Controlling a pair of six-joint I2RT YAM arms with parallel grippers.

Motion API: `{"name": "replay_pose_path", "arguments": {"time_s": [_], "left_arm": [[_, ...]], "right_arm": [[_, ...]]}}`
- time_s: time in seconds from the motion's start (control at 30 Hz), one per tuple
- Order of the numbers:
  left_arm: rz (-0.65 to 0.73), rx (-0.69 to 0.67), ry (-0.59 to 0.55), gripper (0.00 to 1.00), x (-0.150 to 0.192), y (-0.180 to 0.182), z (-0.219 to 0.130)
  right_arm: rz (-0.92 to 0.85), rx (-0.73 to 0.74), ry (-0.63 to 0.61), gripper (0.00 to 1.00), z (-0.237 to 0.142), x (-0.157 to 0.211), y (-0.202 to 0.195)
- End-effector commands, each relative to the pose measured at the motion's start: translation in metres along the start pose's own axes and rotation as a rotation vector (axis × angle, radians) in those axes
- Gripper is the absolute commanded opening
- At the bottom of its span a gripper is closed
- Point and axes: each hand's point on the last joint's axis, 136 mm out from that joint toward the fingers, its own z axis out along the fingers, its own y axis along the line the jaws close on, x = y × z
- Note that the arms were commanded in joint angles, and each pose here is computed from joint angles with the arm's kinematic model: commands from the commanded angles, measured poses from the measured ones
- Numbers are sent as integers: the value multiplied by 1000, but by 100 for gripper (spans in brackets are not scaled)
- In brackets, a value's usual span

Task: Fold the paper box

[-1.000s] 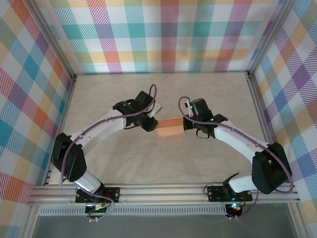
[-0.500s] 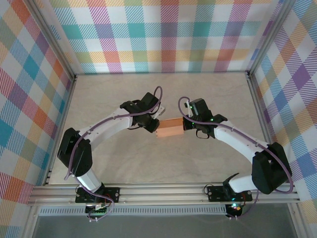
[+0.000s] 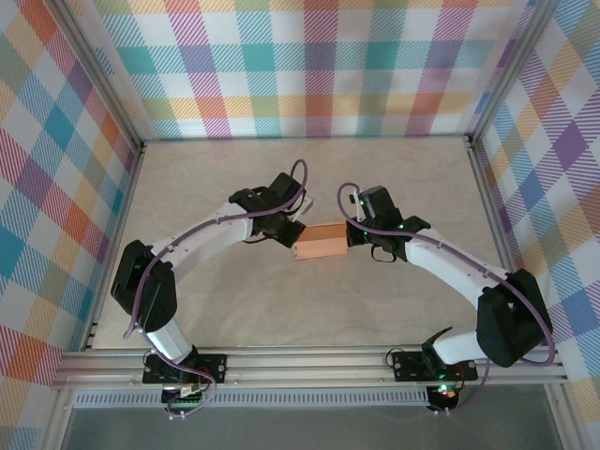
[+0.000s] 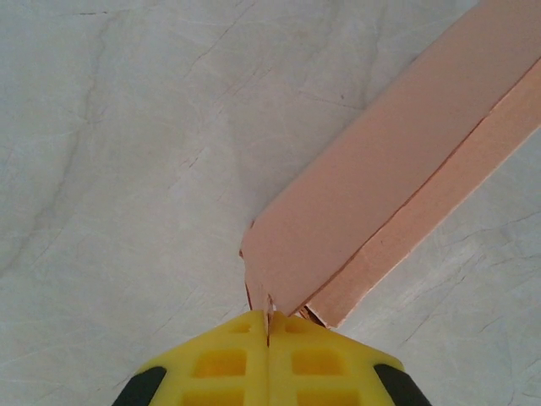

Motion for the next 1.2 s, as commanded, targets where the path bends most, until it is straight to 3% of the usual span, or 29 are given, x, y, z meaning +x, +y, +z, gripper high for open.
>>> {"name": "replay_pose_path", "arguments": {"time_s": [0.0, 0.53, 1.03, 1.17], "left_arm": [[-42, 10, -15, 0, -10, -4, -1], [-344, 61, 35, 0, -22, -10, 8], [-542, 180, 71, 0, -35, -8, 8], [-539, 169, 85, 0, -35, -5, 9]], "right_arm": [[5, -30, 2, 0, -2, -4, 9], [3, -35, 11, 0, 2, -1, 12], [2, -29, 17, 0, 5, 1, 11], [4, -29, 18, 0, 6, 1, 12]]}}
